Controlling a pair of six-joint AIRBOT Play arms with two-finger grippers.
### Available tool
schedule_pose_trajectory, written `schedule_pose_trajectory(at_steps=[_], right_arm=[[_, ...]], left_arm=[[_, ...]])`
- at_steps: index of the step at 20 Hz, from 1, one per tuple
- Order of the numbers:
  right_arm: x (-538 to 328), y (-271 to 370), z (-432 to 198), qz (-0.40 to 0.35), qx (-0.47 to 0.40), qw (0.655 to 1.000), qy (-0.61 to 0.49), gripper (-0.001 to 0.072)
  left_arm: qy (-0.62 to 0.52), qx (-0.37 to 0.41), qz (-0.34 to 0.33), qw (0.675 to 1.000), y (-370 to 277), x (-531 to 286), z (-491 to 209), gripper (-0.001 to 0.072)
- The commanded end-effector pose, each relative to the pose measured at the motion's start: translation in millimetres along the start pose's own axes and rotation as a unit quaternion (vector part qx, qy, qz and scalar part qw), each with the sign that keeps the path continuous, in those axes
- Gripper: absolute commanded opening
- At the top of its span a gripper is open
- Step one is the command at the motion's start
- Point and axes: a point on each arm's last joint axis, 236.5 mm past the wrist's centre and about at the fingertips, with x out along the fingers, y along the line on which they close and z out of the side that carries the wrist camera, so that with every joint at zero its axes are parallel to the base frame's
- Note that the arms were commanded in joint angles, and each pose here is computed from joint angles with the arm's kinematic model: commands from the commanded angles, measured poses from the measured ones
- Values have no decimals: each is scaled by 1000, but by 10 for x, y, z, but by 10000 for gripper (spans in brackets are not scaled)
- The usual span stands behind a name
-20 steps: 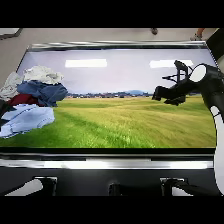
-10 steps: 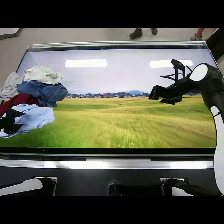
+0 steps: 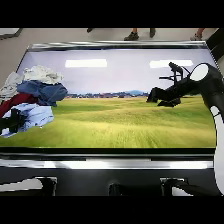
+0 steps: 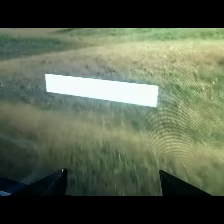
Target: Fold the shirts.
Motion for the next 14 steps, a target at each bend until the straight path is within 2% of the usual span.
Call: schedule_pose_trajectory(at_steps=[1, 5, 8, 11, 14], right_arm=[[-9, 0, -74, 0, -1, 1000, 15, 682], [-11, -37, -71, -8, -3, 1000, 15, 680], [-12, -37, -109, -8, -3, 1000, 23, 679], [-46, -50, -238, -12, -10, 999, 47, 679], [-251, -152, -330, -49, -24, 998, 43, 679]], left_arm=[[-13, 44, -66, 997, -499, -335, -4, 34], [-87, 154, -173, 969, -1581, -1400, -302, 34], [-115, 242, -278, 922, -2390, -2363, -1166, 34], [-76, 295, -387, 870, -2828, -3057, -2209, 34], [24, 340, -442, 830, -2978, -3190, -3101, 33]])
